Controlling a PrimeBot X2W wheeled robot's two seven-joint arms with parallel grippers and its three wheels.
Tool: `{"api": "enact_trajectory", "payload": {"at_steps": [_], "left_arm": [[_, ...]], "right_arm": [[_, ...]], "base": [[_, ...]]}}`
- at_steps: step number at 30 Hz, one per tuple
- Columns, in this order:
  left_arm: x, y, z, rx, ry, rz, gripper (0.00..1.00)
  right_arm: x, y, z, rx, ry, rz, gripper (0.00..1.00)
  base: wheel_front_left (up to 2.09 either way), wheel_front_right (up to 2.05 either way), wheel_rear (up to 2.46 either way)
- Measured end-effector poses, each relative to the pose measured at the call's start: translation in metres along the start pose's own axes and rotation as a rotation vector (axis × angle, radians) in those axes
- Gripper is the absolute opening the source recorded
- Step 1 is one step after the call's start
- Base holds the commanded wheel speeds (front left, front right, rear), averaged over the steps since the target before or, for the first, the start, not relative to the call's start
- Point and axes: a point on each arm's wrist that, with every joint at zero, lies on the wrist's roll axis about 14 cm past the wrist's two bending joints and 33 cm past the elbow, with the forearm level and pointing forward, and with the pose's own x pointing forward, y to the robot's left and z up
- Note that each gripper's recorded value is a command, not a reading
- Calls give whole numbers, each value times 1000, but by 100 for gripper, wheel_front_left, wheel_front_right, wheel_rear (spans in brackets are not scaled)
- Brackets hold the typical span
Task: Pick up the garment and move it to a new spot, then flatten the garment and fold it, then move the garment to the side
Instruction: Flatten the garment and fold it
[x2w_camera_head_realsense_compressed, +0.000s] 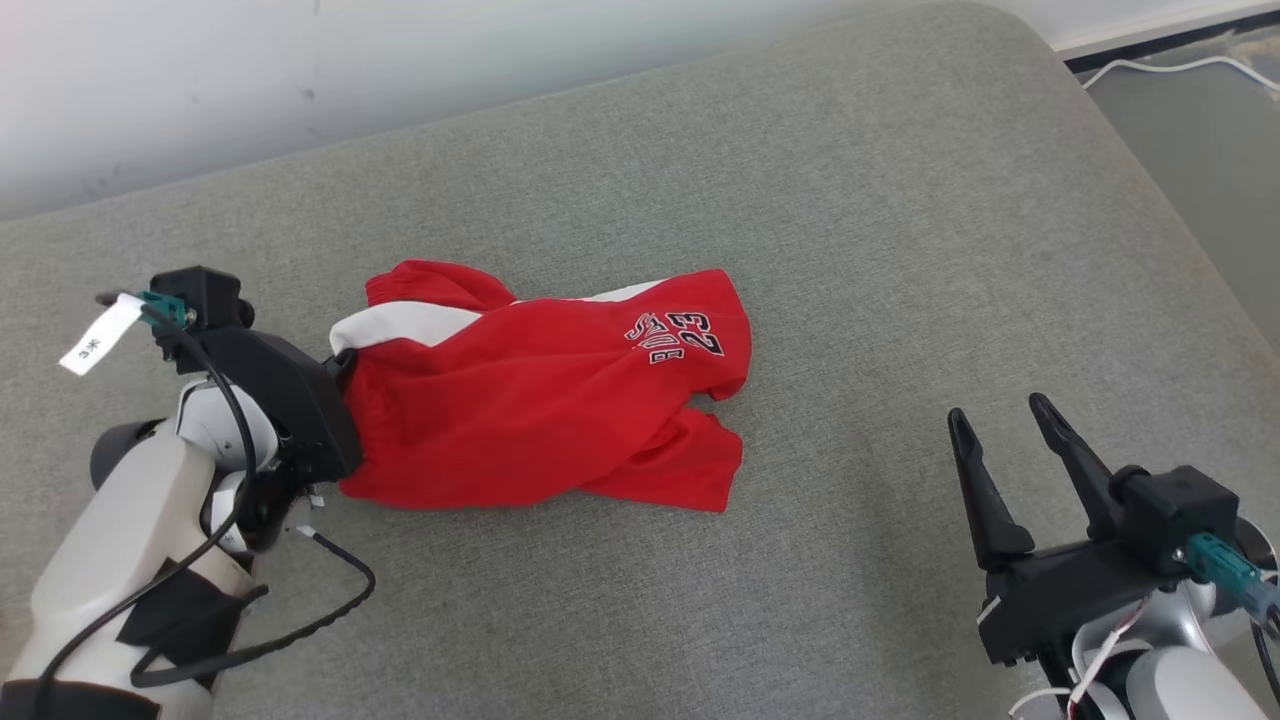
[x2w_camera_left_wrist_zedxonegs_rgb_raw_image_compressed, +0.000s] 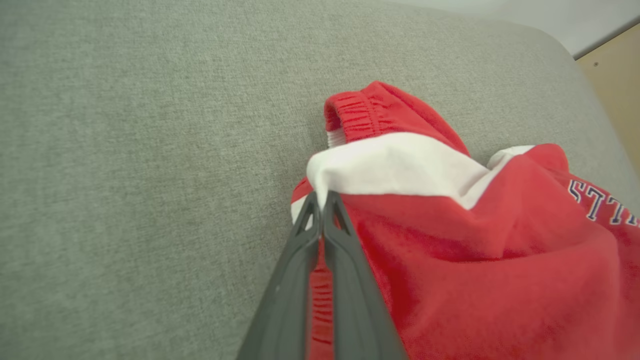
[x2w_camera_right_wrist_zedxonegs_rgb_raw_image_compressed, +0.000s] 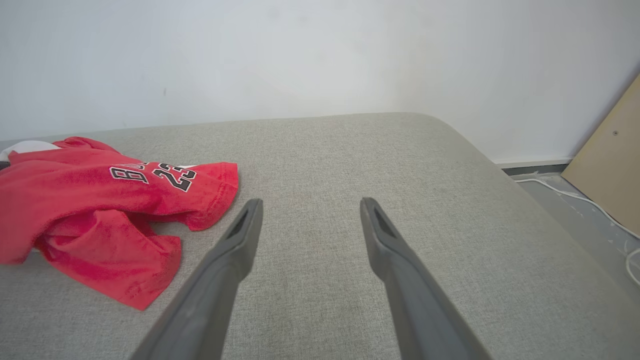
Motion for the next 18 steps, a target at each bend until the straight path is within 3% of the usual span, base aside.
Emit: {"api": "enact_trajectory", "payload": {"at_steps": [7,11,18], "left_arm": [[-3,4,19,-27,-52,-33,0],[-4,2,19,-43,-55,-73,0],[-3,6,27,-63,-73,-92,0]], "right_arm": [[43,37,27,-39,31,186,100],[68,69,30,-44,133,327,100],[102,88,10,-21,355,367,100]], "base": [[0,0,0],[0,0,0],[0,0,0]]}}
